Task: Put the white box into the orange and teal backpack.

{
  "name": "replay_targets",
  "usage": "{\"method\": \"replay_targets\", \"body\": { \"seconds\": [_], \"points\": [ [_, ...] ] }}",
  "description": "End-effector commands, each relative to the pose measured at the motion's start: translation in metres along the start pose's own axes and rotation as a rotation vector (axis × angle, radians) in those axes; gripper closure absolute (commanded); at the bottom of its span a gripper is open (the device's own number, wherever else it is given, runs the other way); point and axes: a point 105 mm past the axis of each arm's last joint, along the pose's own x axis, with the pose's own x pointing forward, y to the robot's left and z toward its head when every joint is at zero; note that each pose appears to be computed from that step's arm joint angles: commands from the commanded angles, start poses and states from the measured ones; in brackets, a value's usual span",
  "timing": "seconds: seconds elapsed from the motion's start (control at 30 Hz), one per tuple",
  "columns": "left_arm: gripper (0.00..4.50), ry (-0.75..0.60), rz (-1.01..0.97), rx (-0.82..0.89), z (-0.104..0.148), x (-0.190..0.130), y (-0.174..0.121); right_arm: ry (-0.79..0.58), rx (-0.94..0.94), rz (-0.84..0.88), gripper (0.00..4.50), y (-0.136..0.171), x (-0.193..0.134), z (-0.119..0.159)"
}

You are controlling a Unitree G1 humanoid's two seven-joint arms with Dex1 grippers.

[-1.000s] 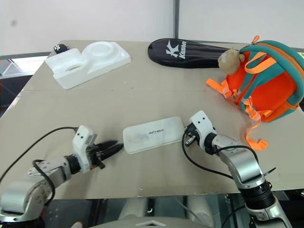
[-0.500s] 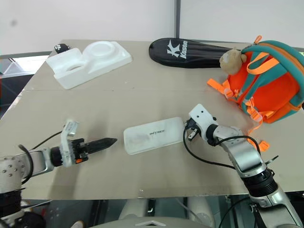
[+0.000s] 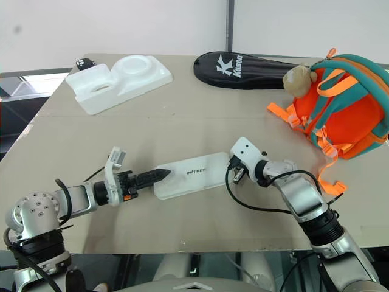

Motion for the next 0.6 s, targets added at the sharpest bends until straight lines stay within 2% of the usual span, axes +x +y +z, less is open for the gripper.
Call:
{"method": "replay_targets", "body": {
  "seconds": [0.03,0.1,0.17,0.27,0.6],
  "points": [
    [1.88,0.111,-0.120,-0.061,-0.023,0.019,-0.016,-0.099,-0.004,0.065,4.50,0.015,-0.001,0.020],
    [2.82,0.103,-0.125,-0.068,-0.021,0.020,-0.017,-0.105,0.006,0.059,4.50,0.015,-0.003,0.019],
    [3.21,0.105,-0.149,-0.065,-0.019,0.021,-0.021,-0.105,0.011,0.056,4.50,0.016,-0.004,0.017],
    [3.40,0.071,-0.211,-0.063,-0.010,0.022,-0.031,-0.115,0.035,0.047,4.50,0.019,-0.006,0.015],
    [3.47,0.065,-0.231,-0.015,-0.004,0.023,-0.039,-0.119,0.060,0.040,4.50,0.020,-0.005,0.014]
  ]
}}
